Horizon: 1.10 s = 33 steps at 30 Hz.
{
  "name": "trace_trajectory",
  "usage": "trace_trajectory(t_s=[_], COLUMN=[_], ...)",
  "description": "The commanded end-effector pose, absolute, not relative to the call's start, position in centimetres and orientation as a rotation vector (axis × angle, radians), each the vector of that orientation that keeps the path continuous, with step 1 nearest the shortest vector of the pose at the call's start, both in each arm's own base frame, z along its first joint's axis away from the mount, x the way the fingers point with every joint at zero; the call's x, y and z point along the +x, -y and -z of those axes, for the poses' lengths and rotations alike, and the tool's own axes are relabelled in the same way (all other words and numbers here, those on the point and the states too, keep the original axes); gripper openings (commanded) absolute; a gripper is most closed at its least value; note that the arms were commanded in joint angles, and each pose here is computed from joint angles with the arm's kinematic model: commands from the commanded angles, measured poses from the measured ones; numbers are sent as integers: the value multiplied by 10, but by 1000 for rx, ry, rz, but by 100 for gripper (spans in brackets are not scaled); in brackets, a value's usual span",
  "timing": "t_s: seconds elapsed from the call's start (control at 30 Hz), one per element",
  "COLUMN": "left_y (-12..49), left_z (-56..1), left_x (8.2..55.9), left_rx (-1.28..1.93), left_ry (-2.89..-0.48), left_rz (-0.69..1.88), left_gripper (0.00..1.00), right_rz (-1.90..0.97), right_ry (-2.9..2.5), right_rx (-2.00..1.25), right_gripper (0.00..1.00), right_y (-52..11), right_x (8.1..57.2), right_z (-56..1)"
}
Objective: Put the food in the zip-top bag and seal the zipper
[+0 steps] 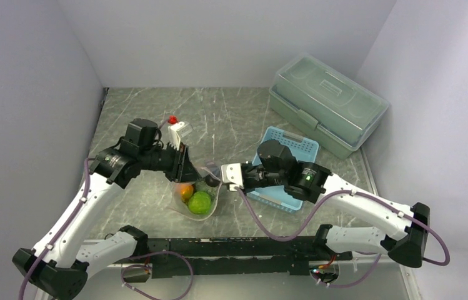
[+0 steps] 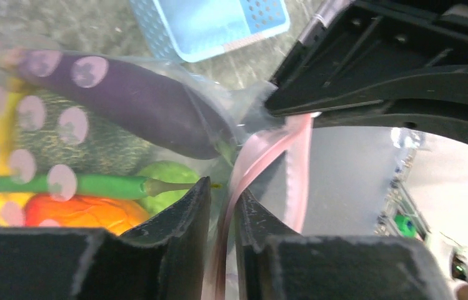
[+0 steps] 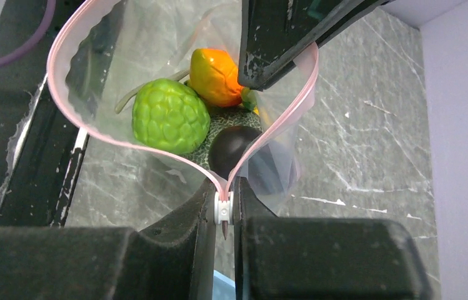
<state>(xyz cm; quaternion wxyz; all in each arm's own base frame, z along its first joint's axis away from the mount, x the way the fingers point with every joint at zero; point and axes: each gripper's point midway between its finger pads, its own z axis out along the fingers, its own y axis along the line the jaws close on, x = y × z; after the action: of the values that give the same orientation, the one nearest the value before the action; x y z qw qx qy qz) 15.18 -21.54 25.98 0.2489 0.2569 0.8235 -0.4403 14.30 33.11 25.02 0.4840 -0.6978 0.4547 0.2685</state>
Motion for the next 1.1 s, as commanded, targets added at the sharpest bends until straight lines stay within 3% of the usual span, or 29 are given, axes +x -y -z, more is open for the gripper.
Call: trace_trajectory(t_s=[0.0, 0.47, 1.07], left_y=[202, 189, 209], left_z=[-283, -366, -417], left_x=[166, 155, 124], left_rx=[647, 687, 894], left_ry=[-2180, -1817, -1373], left_rz=[1028, 950, 1089], left_gripper=[29, 72, 84], right_rz=[-682, -780, -992], right_ry=[-1089, -1247, -1581], right_rx=[-1631, -1668, -1627], right_gripper=[0, 0, 0], right_y=[-338, -343, -344], right_x=[144, 137, 105], right_z=[-301, -331, -362])
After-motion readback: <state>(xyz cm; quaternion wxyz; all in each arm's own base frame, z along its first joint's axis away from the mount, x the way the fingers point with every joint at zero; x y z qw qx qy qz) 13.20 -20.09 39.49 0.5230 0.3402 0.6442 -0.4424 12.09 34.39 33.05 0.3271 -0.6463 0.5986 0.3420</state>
